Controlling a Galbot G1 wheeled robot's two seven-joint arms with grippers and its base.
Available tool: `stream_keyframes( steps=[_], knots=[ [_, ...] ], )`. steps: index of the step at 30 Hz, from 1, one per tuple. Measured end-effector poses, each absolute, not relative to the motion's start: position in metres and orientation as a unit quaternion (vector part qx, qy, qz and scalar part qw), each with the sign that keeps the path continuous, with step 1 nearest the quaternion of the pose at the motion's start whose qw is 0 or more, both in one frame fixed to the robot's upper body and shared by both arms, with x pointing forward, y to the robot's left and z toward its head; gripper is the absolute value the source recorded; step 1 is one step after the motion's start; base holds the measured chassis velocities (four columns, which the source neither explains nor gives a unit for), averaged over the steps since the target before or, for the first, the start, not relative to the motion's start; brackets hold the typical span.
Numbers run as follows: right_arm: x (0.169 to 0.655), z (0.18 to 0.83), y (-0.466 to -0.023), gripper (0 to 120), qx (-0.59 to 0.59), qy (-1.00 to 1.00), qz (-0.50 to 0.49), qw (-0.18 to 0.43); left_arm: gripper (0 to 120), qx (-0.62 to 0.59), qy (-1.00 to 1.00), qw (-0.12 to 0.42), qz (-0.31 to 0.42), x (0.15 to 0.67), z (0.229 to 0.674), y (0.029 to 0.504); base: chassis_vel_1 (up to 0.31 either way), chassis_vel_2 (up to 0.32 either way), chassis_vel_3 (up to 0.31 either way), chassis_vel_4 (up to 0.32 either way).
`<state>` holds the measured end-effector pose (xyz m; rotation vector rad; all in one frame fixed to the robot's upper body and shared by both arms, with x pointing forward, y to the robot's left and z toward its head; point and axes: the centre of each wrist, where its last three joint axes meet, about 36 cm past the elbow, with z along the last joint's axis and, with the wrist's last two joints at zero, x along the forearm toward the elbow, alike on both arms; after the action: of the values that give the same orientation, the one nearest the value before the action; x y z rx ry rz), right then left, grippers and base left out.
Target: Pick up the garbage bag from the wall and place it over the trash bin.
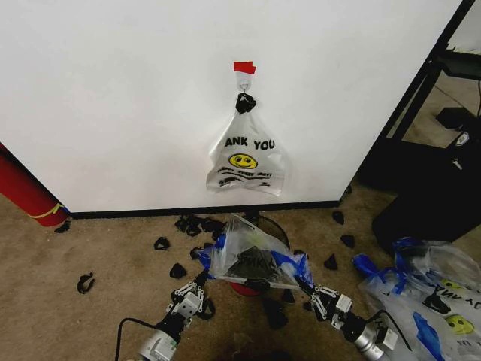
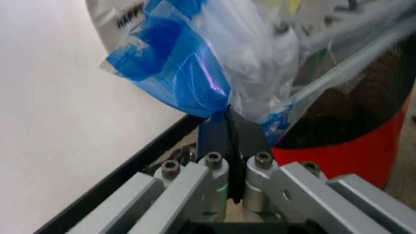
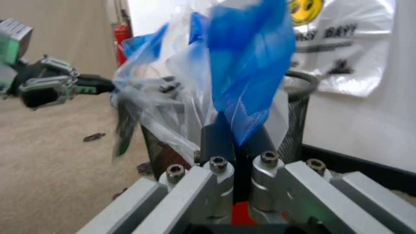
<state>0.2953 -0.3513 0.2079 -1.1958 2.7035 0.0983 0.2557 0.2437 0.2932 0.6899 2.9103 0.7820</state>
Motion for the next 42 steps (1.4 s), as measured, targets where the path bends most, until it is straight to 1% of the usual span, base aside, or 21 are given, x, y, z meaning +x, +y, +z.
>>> stream_keyframes(
  steps=[6, 10, 11, 16, 18, 19, 23, 28, 34, 38, 42],
  knots=[
    [0.298, 0.194, -0.338, 0, -0.363, 0.925, 0.067, 0.090, 0, 0.226, 0.937, 0.016, 0.266, 0.258, 0.283, 0.247, 0.000, 0.000, 0.000, 0.000],
    [0.302, 0.191, -0.320, 0, -0.313, 0.935, 0.141, 0.085, 0, 0.224, 0.937, 0.011, 0.268, 0.260, 0.281, 0.247, 0.000, 0.000, 0.000, 0.000],
    [0.302, 0.191, -0.320, 0, -0.313, 0.935, 0.141, 0.085, 0, 0.224, 0.937, 0.011, 0.268, 0.260, 0.281, 0.247, 0.000, 0.000, 0.000, 0.000],
    [0.310, 0.193, -0.299, 0, -0.265, 0.931, 0.240, 0.077, 0, 0.227, 0.935, 0.005, 0.272, 0.260, 0.281, 0.250, 0.000, 0.000, 0.000, 0.000],
    [0.311, 0.192, -0.297, 0, -0.261, 0.929, 0.249, 0.075, 0, 0.228, 0.935, 0.004, 0.273, 0.260, 0.280, 0.250, 0.000, 0.000, 0.000, 0.000],
    [0.312, 0.192, -0.291, 0, -0.253, 0.925, 0.273, 0.070, 0, 0.230, 0.933, 0.002, 0.275, 0.259, 0.280, 0.251, 0.000, 0.000, 0.000, 0.000],
    [0.313, 0.191, -0.279, 0, -0.233, 0.919, 0.314, 0.047, 0, 0.239, 0.930, -0.001, 0.281, 0.257, 0.281, 0.252, 0.000, 0.000, 0.000, 0.000],
    [0.316, 0.189, -0.266, 0, -0.215, 0.922, 0.320, 0.035, 0, 0.240, 0.929, -0.004, 0.282, 0.254, 0.280, 0.252, 0.000, 0.000, 0.000, 0.000],
    [0.320, 0.205, -0.250, 0, -0.173, 0.933, 0.314, 0.016, 0, 0.238, 0.930, -0.004, 0.279, 0.251, 0.281, 0.252, 0.000, 0.000, 0.000, 0.000],
    [0.318, 0.227, -0.239, 0, -0.121, 0.953, 0.276, -0.015, 0, 0.239, 0.932, 0.004, 0.272, 0.246, 0.286, 0.251, 0.000, 0.000, 0.000, 0.000],
    [0.309, 0.242, -0.238, 1, -0.125, 0.962, 0.241, -0.016, 0, 0.235, 0.939, 0.019, 0.252, 0.243, 0.295, 0.248, 0.000, 0.000, 0.000, 0.000]
  ],
)
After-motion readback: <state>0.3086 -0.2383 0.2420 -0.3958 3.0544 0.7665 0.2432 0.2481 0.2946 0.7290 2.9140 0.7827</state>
